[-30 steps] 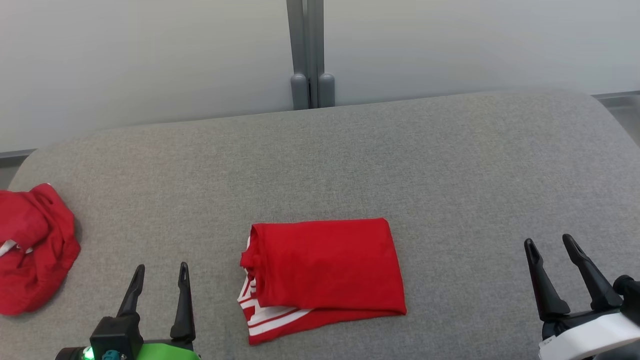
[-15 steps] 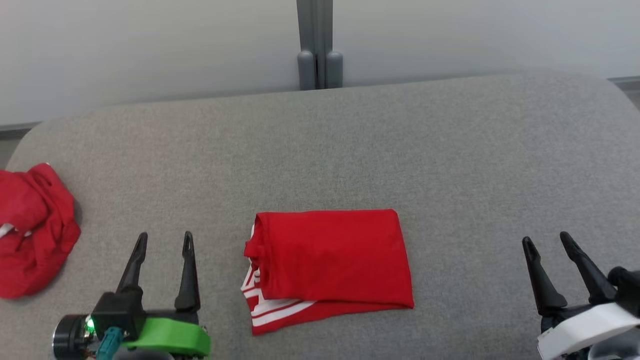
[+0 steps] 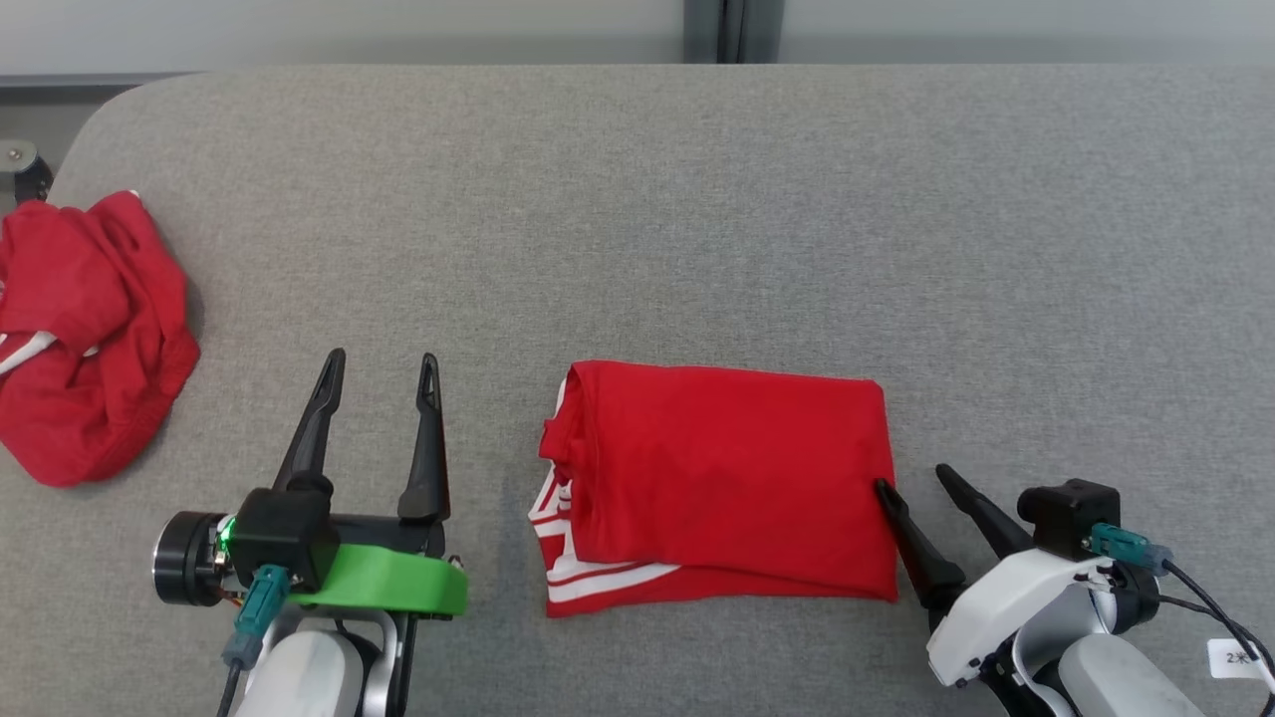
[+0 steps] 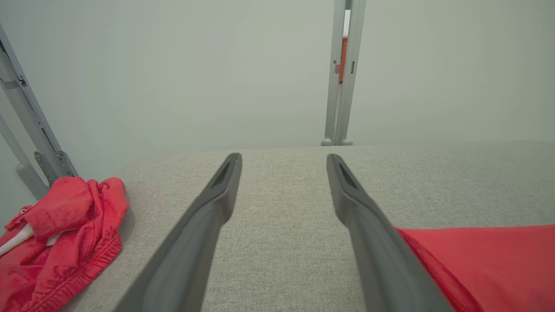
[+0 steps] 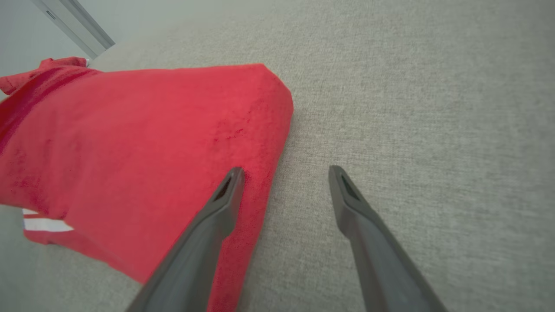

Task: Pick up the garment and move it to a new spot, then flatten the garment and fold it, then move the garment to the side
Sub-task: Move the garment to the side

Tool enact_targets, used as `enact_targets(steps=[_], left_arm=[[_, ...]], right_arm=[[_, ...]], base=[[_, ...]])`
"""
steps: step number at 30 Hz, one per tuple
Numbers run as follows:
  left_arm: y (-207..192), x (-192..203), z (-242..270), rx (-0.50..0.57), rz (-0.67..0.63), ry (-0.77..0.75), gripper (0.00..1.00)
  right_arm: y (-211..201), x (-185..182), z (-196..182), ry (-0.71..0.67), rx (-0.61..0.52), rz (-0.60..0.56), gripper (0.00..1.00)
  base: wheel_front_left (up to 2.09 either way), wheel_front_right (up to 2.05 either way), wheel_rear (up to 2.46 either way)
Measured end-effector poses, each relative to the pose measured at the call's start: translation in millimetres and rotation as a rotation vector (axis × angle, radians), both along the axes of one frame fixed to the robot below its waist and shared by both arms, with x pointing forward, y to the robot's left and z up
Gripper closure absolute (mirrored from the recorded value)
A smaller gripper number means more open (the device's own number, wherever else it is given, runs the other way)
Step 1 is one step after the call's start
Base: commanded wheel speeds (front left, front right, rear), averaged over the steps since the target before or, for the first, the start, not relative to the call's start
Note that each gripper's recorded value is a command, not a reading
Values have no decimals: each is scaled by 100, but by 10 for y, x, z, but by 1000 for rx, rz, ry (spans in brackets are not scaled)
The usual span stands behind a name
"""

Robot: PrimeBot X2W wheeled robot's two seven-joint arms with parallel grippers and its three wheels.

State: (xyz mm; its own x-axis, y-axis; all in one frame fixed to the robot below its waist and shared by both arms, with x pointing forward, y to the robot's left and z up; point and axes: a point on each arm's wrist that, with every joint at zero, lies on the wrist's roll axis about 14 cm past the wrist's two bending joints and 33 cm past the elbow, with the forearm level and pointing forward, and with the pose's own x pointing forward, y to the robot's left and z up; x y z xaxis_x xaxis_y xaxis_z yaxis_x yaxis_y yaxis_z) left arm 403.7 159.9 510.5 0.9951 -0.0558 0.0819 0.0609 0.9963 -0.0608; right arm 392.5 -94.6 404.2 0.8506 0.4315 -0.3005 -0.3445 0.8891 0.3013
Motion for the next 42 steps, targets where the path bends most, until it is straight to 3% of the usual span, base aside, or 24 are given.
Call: enact_targets(steps=[5, 6, 7, 8, 9, 16, 21, 34, 42], left_arm=[[85, 13, -67, 0, 34, 18, 0], [97, 10, -82, 1, 39, 22, 0], [105, 10, -91, 0, 42, 25, 0], [111, 10, -95, 0, 45, 25, 0], [117, 13, -98, 0, 47, 25, 0], [8, 115, -8, 6, 15, -13, 0], [-295, 267, 89, -2, -83, -57, 0], [-1553, 801, 331, -37, -477, -203, 0], [-1866, 1031, 19, -70, -576, -180, 0]], right_arm=[[255, -21, -277, 107, 5, 80, 0], [271, -26, -319, 130, 6, 88, 14], [277, -28, -347, 144, 3, 95, 56], [282, -20, -354, 148, 2, 101, 69], [278, -21, -359, 153, 7, 102, 100], [154, 63, -156, 52, -20, 110, 100], [-236, 237, 83, -55, -73, 47, 100], [-2284, 915, 438, -129, -378, -319, 100], [-3325, 1259, 559, -135, -516, -543, 100]], base=[[0, 0, 0], [0, 0, 0], [0, 0, 0], [0, 0, 0], [0, 0, 0], [0, 0, 0], [0, 0, 0], [0, 0, 0], [0, 0, 0]])
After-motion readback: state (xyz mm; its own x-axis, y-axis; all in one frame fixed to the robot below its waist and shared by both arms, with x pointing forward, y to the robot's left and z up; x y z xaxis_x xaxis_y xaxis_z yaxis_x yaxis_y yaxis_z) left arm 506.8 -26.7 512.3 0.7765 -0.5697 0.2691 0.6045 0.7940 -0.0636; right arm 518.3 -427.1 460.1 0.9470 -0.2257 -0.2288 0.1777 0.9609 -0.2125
